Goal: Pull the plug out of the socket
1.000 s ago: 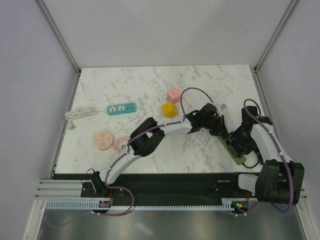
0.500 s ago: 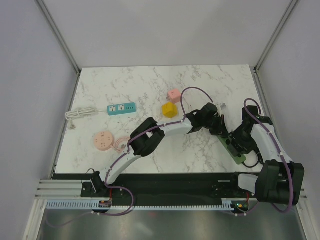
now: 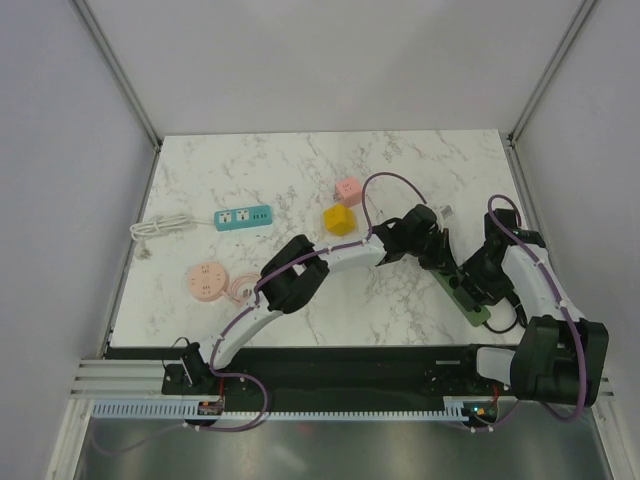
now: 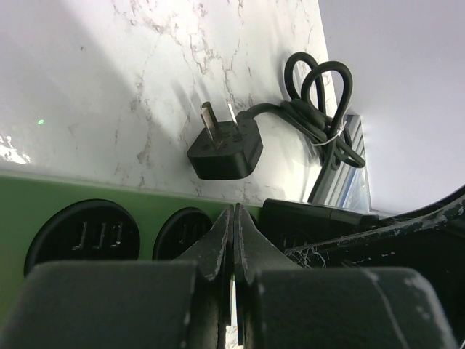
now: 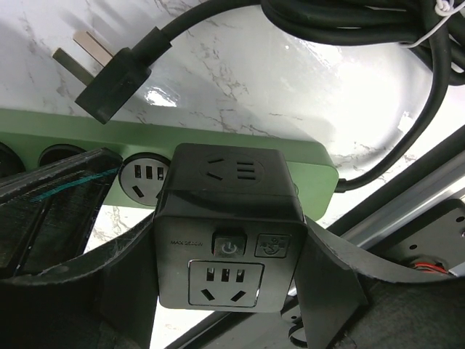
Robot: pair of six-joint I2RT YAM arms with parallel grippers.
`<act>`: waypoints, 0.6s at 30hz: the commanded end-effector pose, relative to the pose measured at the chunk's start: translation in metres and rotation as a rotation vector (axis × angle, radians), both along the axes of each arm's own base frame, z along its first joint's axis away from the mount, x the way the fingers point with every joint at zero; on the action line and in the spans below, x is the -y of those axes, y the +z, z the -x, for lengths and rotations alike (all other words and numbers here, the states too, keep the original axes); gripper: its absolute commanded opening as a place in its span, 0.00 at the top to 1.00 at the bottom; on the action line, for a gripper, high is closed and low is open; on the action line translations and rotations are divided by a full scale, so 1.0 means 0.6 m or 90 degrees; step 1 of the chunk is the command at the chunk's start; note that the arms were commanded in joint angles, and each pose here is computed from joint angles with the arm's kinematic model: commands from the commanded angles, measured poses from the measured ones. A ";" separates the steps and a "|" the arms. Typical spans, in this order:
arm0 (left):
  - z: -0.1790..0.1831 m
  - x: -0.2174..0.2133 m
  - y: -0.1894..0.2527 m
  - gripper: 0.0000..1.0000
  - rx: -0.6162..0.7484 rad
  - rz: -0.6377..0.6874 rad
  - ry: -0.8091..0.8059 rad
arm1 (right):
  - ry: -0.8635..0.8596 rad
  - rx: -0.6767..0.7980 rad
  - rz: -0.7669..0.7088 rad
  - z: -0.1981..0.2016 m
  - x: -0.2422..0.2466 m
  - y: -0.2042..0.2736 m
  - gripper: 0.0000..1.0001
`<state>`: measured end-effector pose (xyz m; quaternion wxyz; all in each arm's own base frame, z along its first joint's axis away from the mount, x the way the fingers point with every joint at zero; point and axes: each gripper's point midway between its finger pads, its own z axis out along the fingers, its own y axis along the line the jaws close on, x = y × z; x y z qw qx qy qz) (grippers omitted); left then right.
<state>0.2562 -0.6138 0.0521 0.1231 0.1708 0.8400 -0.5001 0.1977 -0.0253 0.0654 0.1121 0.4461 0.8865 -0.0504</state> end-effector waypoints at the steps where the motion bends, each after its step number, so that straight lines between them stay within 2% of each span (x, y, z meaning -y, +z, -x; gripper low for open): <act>1: 0.012 -0.005 -0.037 0.98 0.009 -0.041 -0.011 | 0.014 0.085 0.012 -0.045 0.005 0.040 1.00; 4: 0.013 -0.002 -0.035 0.98 0.007 -0.037 -0.017 | 0.018 0.108 0.028 -0.055 0.012 0.067 1.00; 7: 0.021 0.003 -0.021 0.98 0.011 -0.005 -0.048 | 0.021 0.089 0.018 -0.044 0.007 0.051 1.00; 11: 0.032 0.005 0.018 0.98 0.064 0.051 -0.081 | 0.014 0.062 0.000 -0.020 -0.002 0.010 1.00; 18: 0.043 -0.022 0.052 0.98 0.117 0.062 -0.086 | 0.020 0.079 0.034 -0.022 0.013 0.017 1.00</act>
